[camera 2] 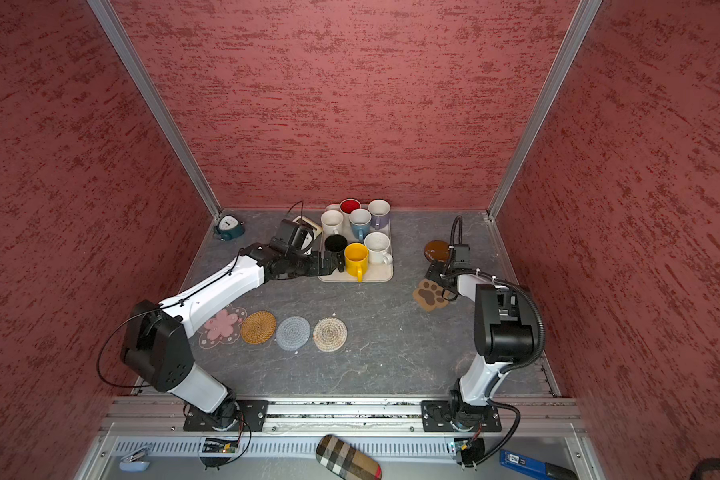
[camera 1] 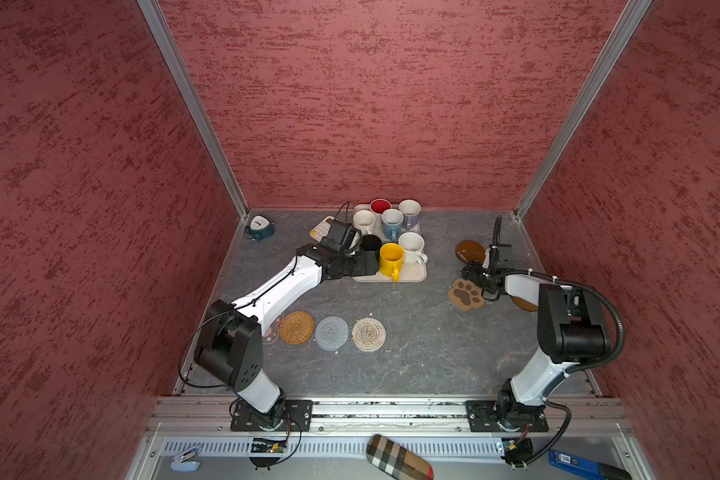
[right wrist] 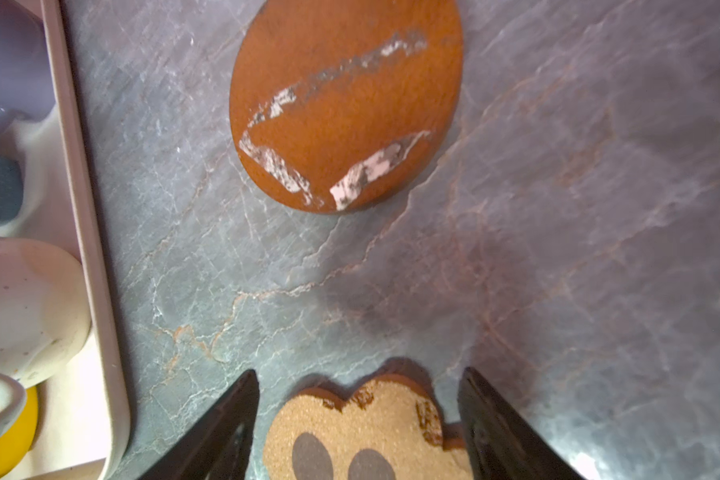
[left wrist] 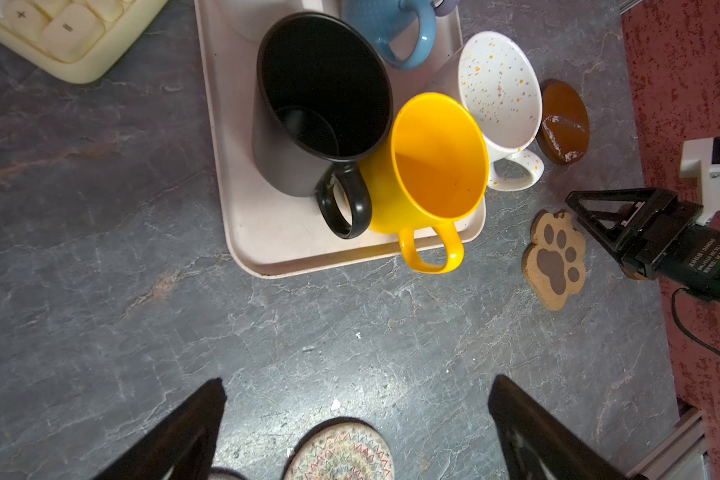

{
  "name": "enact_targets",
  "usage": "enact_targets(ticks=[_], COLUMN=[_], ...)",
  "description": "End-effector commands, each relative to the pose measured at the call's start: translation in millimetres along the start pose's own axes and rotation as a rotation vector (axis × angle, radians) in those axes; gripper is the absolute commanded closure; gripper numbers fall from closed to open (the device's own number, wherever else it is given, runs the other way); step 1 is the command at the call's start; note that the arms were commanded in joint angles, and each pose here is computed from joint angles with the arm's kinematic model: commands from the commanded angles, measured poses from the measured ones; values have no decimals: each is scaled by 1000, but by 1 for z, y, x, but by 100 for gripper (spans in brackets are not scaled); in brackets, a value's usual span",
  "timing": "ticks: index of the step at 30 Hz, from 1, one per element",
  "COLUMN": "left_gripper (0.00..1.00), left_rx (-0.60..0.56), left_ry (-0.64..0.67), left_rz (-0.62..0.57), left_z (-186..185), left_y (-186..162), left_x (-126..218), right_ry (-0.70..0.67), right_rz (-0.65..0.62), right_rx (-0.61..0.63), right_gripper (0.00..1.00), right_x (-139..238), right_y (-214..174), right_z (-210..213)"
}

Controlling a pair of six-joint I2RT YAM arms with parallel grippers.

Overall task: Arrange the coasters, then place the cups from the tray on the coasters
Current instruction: 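Pinch the paw-print cork coaster with right gripper and drag it toward the robot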

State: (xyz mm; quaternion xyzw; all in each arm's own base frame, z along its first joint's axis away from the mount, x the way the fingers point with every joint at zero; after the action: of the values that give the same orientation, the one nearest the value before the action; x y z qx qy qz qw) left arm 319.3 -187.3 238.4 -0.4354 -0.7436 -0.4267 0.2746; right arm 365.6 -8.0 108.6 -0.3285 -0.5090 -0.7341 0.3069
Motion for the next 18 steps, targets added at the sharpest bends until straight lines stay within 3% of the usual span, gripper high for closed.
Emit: enact_targets(ticks=[1,18], left_gripper=[0,1], left_rx=[6,44], left_ry=[-58,-48], left_rz=[-50,-83], left_z=[-6,21], left_y=[1,-26], left_x=[14,29], right_ry=[8,36], right_rz=[12,63], right_rx=[6,49], right_gripper=[24,25], right_x=[0,9], right_y=[-6,-36], right_z=[3,16])
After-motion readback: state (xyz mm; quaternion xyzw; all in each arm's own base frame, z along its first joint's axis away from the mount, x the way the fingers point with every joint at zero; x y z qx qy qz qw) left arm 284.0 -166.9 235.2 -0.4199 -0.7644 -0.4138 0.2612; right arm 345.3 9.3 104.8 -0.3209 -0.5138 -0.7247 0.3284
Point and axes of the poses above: each gripper's point midway between its finger pads, its own x axis back along the fingers, its own z axis along the line the jaws close on, y = z × x, the point moved 9 cm from there along x, back along the fingers, and after that the axes turned 12 degrees about x, right-handed, at the moved point
